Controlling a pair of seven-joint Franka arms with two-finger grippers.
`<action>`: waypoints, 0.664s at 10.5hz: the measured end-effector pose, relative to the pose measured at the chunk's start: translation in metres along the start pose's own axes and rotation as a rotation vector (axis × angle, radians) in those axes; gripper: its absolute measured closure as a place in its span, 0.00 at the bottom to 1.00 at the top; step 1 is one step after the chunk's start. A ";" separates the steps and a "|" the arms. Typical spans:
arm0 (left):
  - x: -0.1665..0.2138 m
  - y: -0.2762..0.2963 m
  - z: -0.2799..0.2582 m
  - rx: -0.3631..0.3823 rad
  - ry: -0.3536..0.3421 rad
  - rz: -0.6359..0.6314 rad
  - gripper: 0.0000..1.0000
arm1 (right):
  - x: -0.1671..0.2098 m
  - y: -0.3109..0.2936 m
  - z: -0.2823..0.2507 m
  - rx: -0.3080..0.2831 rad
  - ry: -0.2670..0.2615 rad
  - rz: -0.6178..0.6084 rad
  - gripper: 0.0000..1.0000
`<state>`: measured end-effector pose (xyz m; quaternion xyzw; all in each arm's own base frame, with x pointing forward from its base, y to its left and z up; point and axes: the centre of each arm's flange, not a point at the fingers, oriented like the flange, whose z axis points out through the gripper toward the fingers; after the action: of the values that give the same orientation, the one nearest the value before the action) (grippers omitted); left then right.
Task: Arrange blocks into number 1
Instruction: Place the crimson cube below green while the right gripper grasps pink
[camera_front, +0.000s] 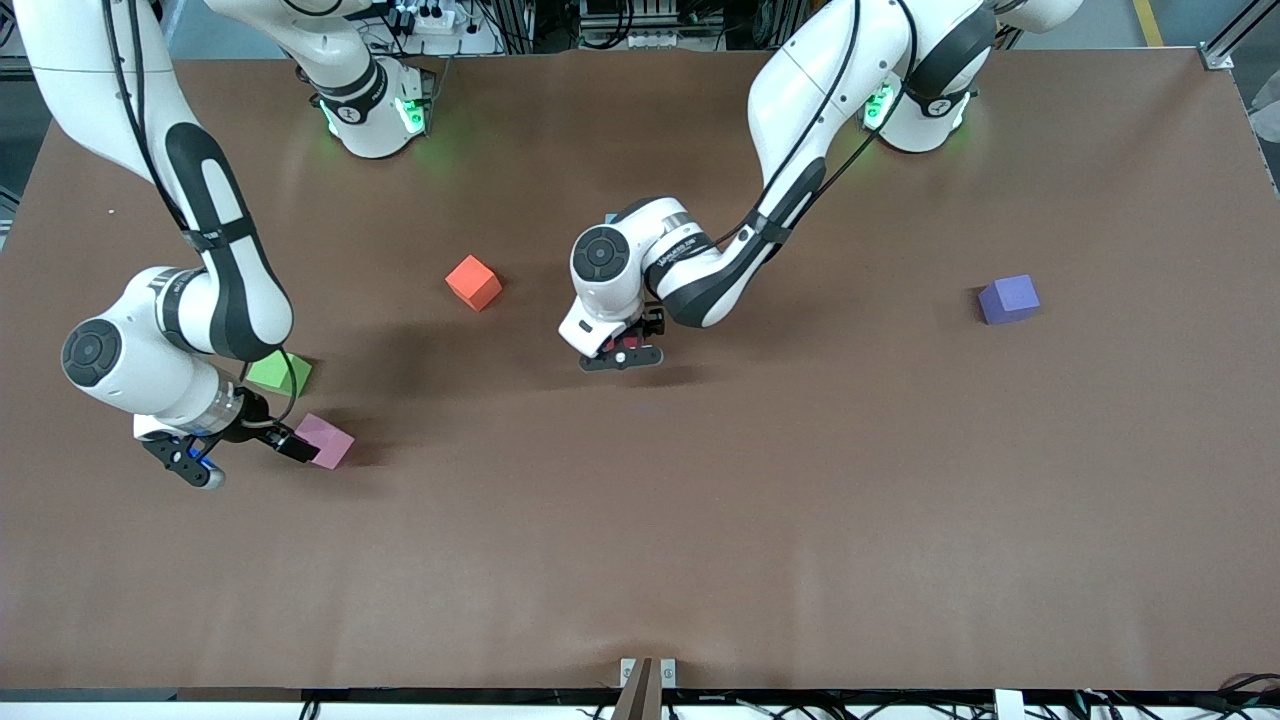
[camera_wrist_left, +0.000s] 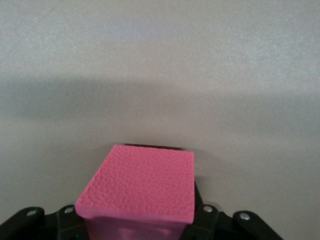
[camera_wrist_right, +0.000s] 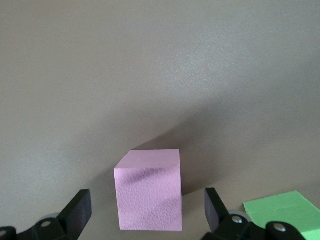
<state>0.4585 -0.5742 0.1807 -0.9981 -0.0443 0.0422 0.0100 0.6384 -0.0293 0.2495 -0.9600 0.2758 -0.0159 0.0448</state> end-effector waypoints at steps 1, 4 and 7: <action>-0.002 0.002 0.000 0.000 0.000 0.004 0.36 | 0.000 0.000 0.000 0.000 0.000 0.000 0.00; -0.005 0.004 0.001 0.001 0.000 0.009 0.36 | -0.001 0.000 0.011 0.025 -0.025 0.044 0.00; -0.005 0.004 0.000 0.000 0.001 0.009 0.36 | 0.001 -0.002 0.029 0.033 -0.047 0.077 0.00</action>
<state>0.4534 -0.5788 0.1807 -0.9983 -0.0397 0.0417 0.0098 0.6420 -0.0260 0.2207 -0.9479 0.3113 0.0039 0.0678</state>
